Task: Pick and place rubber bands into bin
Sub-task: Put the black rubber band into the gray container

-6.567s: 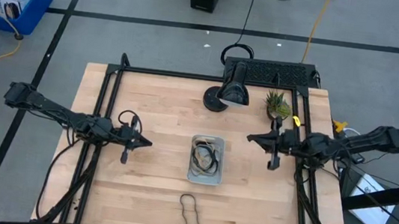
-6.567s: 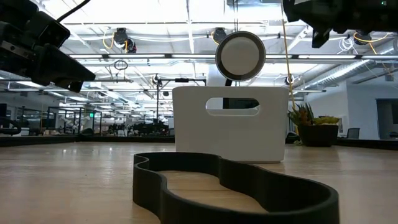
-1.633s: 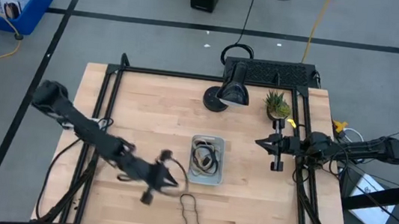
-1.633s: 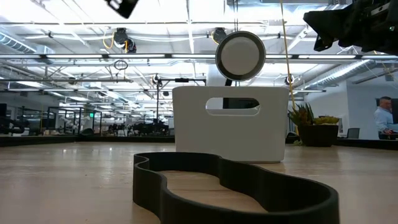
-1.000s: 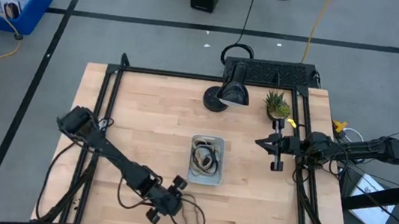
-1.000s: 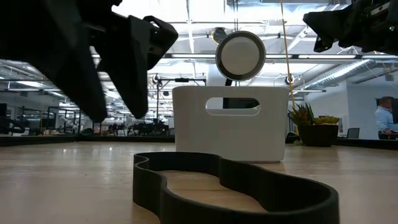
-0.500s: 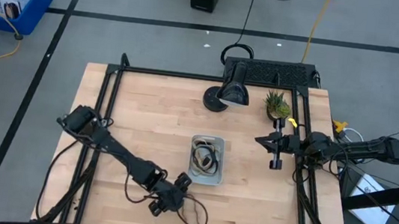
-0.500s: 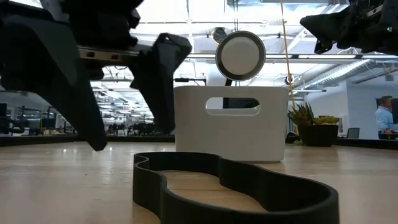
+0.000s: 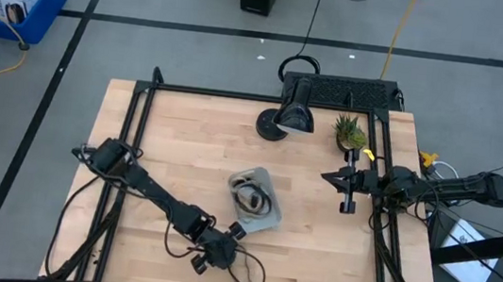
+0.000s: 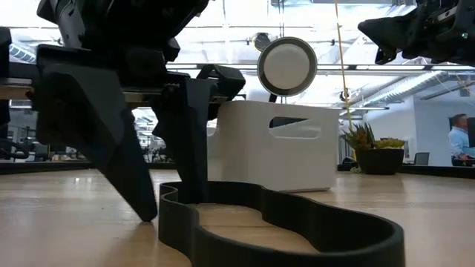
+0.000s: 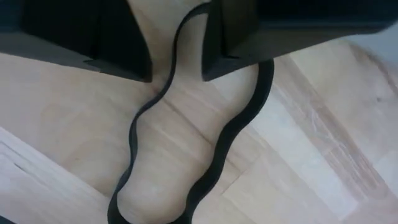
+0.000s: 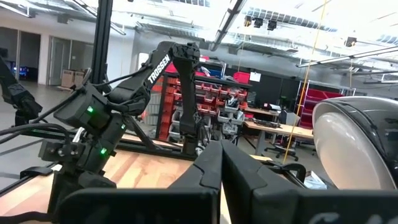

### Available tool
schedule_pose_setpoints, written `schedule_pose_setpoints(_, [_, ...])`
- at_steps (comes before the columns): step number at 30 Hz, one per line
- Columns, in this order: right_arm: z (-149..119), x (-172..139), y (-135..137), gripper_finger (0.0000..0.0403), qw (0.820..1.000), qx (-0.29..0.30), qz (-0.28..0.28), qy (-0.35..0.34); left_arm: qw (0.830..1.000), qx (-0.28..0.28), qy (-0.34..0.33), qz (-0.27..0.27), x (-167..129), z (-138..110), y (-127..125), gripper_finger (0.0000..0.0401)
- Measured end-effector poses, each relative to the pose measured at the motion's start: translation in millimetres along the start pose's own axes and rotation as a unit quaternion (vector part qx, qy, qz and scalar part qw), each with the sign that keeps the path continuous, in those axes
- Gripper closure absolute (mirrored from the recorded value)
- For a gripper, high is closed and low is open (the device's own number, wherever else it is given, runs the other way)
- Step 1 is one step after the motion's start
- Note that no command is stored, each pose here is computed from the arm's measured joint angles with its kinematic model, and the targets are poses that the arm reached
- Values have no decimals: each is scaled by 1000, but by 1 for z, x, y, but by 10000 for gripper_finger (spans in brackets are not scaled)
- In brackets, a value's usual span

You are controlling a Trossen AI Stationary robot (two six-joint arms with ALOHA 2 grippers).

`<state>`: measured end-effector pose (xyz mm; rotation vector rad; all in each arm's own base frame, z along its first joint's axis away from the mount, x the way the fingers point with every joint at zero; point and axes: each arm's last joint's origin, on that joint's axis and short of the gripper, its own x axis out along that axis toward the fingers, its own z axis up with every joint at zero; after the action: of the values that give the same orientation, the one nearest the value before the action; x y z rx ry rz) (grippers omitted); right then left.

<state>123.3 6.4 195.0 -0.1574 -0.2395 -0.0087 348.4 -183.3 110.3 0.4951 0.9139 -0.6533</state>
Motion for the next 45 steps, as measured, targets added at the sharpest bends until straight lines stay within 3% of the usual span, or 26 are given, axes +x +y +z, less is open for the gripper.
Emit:
schedule_pose_setpoints(6, [0,0,0,403,1000,0,-1,0,1000,15,-6,0,-4,3,-2,372])
schedule_pose_setpoints(8, [0,0,0,403,1000,0,-1,0,1000,20,-9,0,-8,4,-3,390])
schedule_pose_setpoints(20, [0,0,0,403,1000,0,-1,0,997,39,-16,60,-60,21,-8,396])
schedule_pose_setpoints(33, [-1,0,0,403,1000,0,-1,3,979,52,-65,186,-180,36,-35,398])
schedule_pose_setpoints(38, [-1,0,0,403,1000,0,-1,3,966,39,-146,209,-213,27,-43,399])
schedule_pose_setpoints(45, [-1,0,0,403,1000,1,-1,4,939,-25,-259,224,-226,-25,-52,400])
